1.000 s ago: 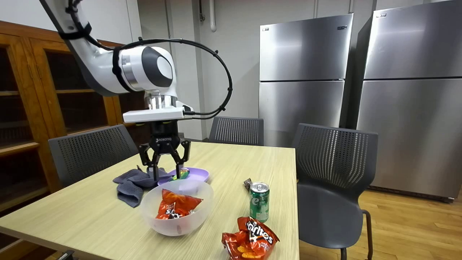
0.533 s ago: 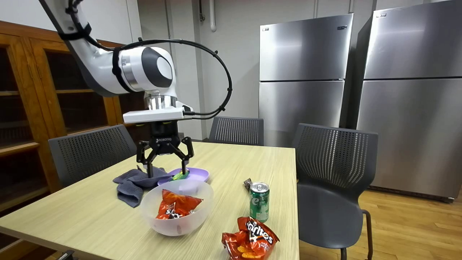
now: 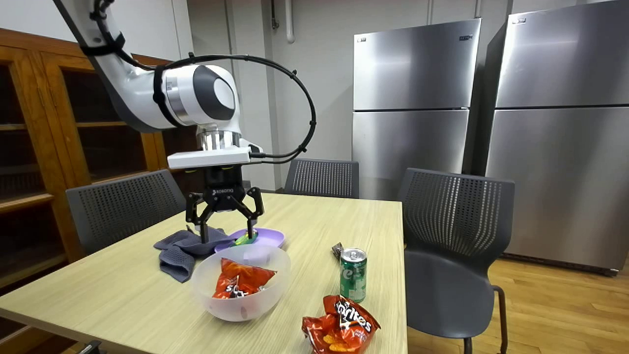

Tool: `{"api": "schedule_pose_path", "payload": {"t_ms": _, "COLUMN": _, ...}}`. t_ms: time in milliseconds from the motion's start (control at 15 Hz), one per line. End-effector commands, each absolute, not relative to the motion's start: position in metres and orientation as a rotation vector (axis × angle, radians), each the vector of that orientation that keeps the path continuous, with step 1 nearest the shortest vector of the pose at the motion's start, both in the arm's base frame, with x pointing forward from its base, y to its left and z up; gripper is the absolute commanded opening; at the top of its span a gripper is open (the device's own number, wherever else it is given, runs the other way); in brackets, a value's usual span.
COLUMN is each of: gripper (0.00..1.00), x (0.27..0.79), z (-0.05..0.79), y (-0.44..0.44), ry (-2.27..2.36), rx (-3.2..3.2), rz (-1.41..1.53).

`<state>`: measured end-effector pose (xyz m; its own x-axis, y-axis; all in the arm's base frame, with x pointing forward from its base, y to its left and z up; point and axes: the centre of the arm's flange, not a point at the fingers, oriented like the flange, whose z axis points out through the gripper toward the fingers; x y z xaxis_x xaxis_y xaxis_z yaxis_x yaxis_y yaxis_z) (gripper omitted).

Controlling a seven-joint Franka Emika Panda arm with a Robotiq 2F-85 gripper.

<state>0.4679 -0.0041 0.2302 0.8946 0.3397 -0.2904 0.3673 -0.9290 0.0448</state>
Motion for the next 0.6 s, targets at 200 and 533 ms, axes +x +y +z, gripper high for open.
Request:
{"api": "schedule_pose_path", "payload": {"t_ms": 200, "gripper": 1.00, "x": 0.4679, "z": 0.2302, "y": -0.0041, "ry": 0.554, "rx": 2.962, "rz": -0.427}}
{"api": "schedule_pose_path", "payload": {"t_ms": 533, "gripper": 1.00, "x": 0.4658, "z": 0.2332, "y": -0.0075, "ry": 0.547, "rx": 2.967, "rz": -0.411}}
